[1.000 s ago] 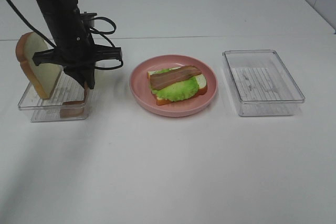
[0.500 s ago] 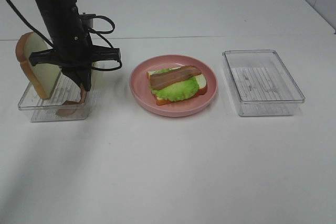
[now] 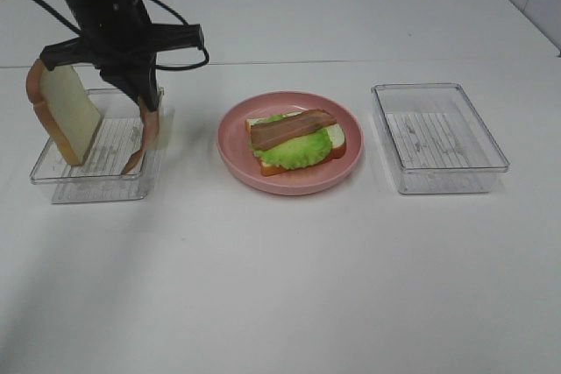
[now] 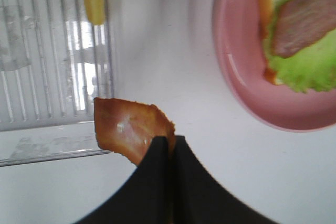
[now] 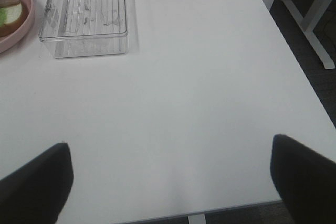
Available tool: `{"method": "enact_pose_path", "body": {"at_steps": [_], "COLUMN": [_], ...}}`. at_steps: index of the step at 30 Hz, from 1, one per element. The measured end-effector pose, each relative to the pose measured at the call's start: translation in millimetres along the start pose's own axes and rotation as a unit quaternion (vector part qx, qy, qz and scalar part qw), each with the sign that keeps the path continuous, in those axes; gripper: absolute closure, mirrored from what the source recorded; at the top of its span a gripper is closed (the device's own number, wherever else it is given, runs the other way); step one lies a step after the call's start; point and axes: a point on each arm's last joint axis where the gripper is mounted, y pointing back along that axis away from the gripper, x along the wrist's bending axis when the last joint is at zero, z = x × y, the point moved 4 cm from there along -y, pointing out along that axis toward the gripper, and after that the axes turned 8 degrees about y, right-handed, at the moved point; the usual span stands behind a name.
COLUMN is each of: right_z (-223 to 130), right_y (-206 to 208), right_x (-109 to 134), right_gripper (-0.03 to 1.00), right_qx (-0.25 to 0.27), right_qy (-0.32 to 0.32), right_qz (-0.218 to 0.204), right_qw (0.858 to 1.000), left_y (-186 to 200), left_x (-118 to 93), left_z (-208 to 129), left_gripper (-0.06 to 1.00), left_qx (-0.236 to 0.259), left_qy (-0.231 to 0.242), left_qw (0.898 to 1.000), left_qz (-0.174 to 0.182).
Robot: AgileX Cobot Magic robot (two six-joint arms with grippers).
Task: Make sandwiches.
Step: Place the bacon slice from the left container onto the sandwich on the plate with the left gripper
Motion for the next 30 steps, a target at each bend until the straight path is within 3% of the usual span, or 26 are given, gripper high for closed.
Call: {"method": "enact_pose_path", "body": {"at_steps": [1,3,4,5,6,7,9,10,11,12,17,21,30], "right_z": [0.0,0.0,0.0,0.0,0.0,0.0,0.0,0.0,0.0,0.0,0.0,0.0,0.0], "right_y": [0.0,0.0,0.0,0.0,0.0,0.0,0.0,0.0,0.0,0.0,0.0,0.0,0.0], "right_x": [0.0,0.0,0.0,0.0,0.0,0.0,0.0,0.0,0.0,0.0,0.0,0.0,0.0], "right_gripper": [-0.02,-0.02,-0.02,-0.02,-0.02,-0.02,-0.02,-0.02,-0.02,-0.02,-0.02,-0.02,-0.02], "right_qx": [0.000,0.000,0.000,0.000,0.000,0.000,0.000,0.000,0.000,0.000,0.000,0.000,0.000], "right_qy": [0.000,0.000,0.000,0.000,0.000,0.000,0.000,0.000,0.000,0.000,0.000,0.000,0.000], "right_qz": [0.000,0.000,0.000,0.000,0.000,0.000,0.000,0.000,0.000,0.000,0.000,0.000,0.000], "right_qw": [1.000,1.000,1.000,1.000,1.000,1.000,1.000,1.000,1.000,1.000,1.000,1.000,1.000], "left_y": [0.0,16.8,16.8,28.1,28.1,37.6,41.6,45.8,45.8,47.4,48.9,49.3,27.3], "left_x": [0.0,-16.3,-16.3,-28.5,-28.5,-39.5,-45.4,-57.3,-57.3,-69.4,-89.9,-116.2,-143.7], "left_z": [0.0,3.6,3.6,5.5,5.5,6.5,6.9,5.2,5.2,3.2,0.0,-1.8,-0.5], "left_gripper": [0.94,0.94,0.94,0.94,0.94,0.94,0.94,0.94,0.94,0.94,0.94,0.94,0.94], "left_qx": [0.000,-0.004,-0.004,-0.007,-0.007,-0.011,-0.016,-0.020,-0.020,-0.027,-0.051,-0.089,-0.081], "left_qy": [0.000,0.002,0.002,0.001,0.001,-0.001,-0.004,-0.009,-0.009,-0.012,-0.020,-0.029,-0.008], "left_qw": [1.000,0.999,0.999,0.997,0.997,0.993,0.991,0.987,0.987,0.983,0.976,0.962,0.939], "left_qz": [0.000,-0.046,-0.046,-0.082,-0.082,-0.114,-0.129,-0.158,-0.158,-0.183,-0.213,-0.255,-0.333]}}
